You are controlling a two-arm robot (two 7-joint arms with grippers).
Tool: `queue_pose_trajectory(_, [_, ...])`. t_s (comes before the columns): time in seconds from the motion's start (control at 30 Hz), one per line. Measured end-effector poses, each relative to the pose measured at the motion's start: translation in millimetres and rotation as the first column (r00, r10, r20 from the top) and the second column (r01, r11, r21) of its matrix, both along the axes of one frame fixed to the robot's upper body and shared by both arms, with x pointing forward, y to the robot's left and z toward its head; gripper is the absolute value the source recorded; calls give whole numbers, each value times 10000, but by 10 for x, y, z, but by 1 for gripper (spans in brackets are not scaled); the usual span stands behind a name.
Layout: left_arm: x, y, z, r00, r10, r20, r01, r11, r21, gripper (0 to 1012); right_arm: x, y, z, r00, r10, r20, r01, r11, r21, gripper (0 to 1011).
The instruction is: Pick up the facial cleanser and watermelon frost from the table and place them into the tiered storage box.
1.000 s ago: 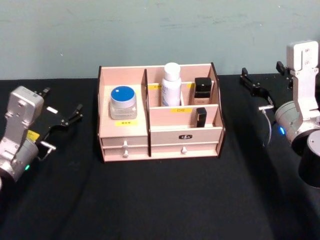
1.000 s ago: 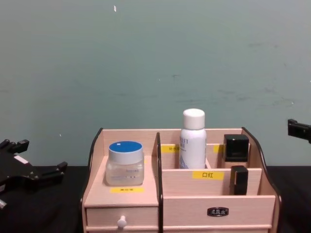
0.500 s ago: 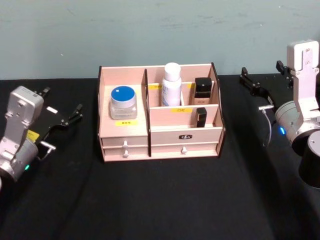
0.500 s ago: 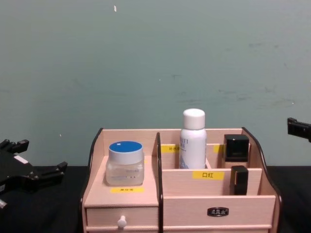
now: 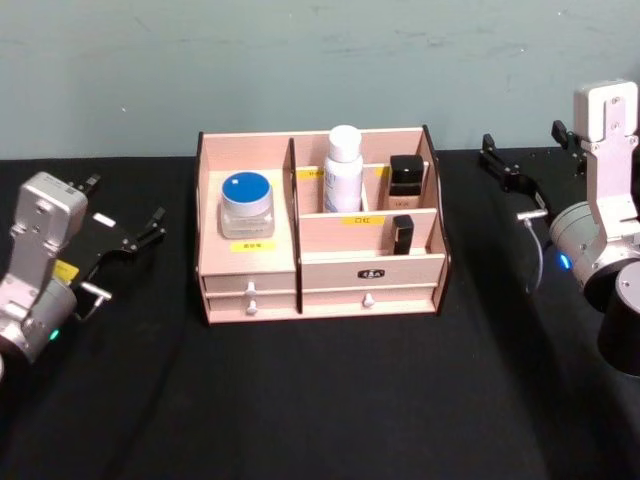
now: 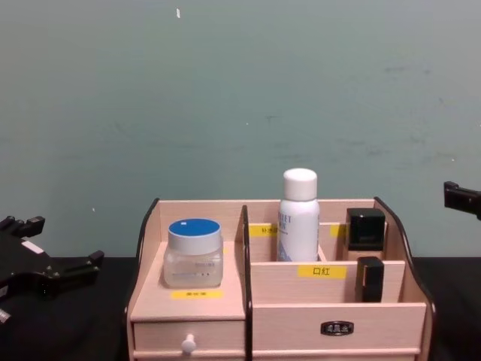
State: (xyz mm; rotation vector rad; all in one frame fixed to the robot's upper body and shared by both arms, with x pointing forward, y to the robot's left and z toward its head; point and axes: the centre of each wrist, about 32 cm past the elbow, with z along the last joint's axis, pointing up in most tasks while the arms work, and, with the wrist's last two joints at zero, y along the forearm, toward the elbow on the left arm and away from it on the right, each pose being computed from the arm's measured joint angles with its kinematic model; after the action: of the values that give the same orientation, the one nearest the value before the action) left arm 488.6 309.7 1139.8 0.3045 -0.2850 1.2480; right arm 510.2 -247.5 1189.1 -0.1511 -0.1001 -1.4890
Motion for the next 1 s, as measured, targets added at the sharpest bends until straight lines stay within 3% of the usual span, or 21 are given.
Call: queue_pose_trajectory(1.0, [0, 0, 0, 10000, 0, 0, 0, 10000, 1, 1001, -2, 0, 2, 10000, 2, 6, -2, 10000, 8, 1000])
